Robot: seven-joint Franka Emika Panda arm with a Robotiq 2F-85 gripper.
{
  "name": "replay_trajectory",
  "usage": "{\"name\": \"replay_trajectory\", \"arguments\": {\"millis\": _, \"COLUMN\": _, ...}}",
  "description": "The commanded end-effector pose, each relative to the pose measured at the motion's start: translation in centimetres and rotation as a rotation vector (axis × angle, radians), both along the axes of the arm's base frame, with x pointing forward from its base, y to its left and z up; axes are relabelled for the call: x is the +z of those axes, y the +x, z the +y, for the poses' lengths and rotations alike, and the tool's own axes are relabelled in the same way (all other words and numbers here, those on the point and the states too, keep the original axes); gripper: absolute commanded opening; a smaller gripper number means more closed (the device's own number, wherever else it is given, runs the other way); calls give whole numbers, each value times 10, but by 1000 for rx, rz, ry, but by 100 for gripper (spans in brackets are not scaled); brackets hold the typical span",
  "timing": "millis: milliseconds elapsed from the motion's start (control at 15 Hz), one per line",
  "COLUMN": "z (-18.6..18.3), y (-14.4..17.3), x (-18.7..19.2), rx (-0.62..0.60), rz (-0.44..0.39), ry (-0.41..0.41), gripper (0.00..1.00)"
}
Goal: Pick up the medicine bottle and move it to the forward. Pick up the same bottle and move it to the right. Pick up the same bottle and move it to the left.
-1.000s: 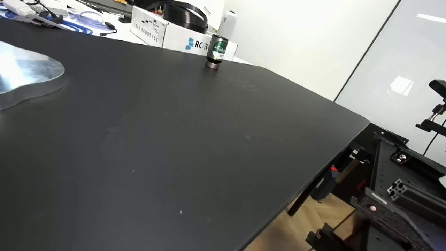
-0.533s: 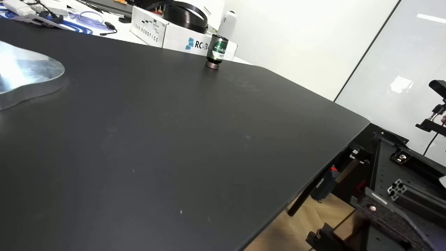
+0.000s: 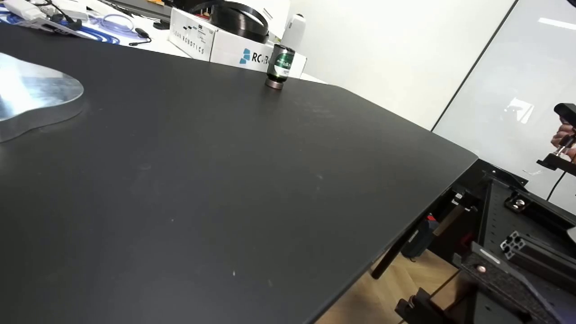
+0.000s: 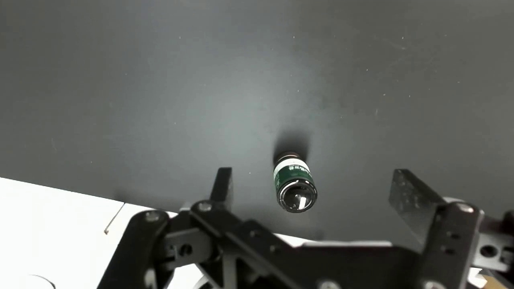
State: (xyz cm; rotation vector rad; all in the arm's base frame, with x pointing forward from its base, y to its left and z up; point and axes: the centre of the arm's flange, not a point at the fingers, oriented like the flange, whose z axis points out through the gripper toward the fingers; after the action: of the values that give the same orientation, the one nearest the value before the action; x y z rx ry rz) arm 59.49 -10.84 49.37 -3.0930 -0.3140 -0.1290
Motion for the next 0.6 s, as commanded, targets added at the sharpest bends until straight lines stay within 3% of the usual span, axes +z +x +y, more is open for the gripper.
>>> {"name": "replay_trajectory", "arguments": {"millis": 0, "z": 2, "y": 66, "x": 25, "rx": -39, "rz": 42, "ry": 1, "gripper": 100}}
{"name": "replay_trajectory", "arguments": {"millis": 67, "z": 7, "y": 25, "x": -2, "rx": -1, "rz": 18, "ry": -3, "gripper": 100}}
{"name": "replay_trajectory", "arguments": {"millis": 533, "z": 8, "y": 49, "x": 6, "rx": -25, "rz": 9, "ry": -17, "gripper": 100}}
